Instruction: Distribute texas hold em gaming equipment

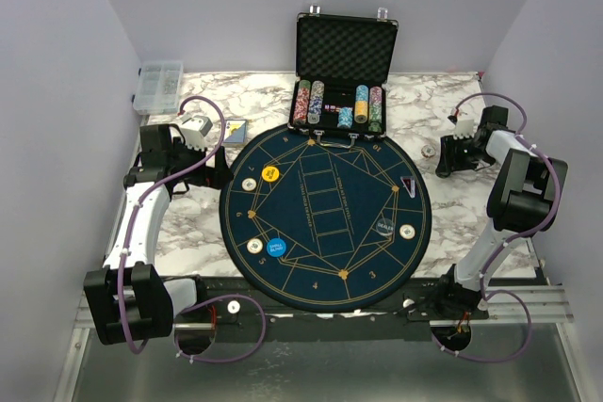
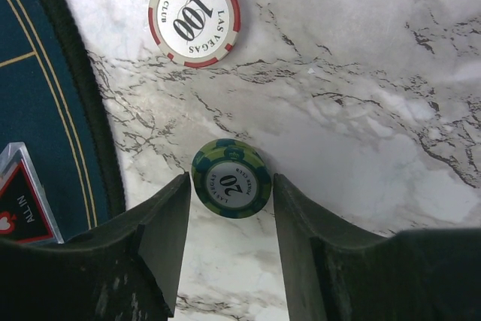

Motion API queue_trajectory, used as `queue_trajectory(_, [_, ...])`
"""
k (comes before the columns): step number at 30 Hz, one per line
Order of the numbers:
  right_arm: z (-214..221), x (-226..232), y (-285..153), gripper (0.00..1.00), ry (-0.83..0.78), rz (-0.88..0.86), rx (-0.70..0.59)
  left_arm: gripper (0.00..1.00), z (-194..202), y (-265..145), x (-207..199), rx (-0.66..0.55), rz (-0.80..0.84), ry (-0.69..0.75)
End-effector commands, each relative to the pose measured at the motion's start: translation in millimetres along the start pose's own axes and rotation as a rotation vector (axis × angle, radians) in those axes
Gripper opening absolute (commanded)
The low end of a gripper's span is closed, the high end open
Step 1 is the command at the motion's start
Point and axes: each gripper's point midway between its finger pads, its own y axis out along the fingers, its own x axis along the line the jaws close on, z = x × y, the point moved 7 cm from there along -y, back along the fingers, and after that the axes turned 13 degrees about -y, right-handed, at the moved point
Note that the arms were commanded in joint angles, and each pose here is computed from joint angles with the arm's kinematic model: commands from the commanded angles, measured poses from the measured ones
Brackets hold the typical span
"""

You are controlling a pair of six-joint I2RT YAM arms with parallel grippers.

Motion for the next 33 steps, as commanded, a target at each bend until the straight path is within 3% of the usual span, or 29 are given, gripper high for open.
queue_trajectory(1, [-10, 2, -8, 0.47, -0.013, -0.01, -0.026, 0.98, -7, -2, -3, -0.009, 0.008, 0.019])
queue_trajectory(6, [-11, 1, -9, 0.37, -0.015, -0.007, -0.027, 0.98, -7, -2, -3, -0.008, 0.009, 0.019])
queue_trajectory(14, [-12, 0, -10, 0.32, -0.019, 0.004, -0.031, 0.98, -6, -2, -3, -0.006, 0.007, 0.018])
queue_trajectory(15, [-12, 0, -11, 0.34, -0.018, 0.002, -0.032, 0.98, -6, -2, -3, -0.006, 0.007, 0.018])
queue_trajectory(17, [-12, 1, -11, 0.54, -0.018, -0.001, -0.032, 0.98, -6, -1, -3, -0.005, 0.007, 0.018])
queue_trajectory(19, [-12, 1, -11, 0.64, -0.019, -0.001, -0.035, 0.98, -6, -1, -3, -0.005, 0.006, 0.017])
queue_trajectory(33, [-12, 9, 1, 0.64, -0.055, 0.028, 0.02, 0.98, -7, -3, -4, -0.011, 0.004, 0.02])
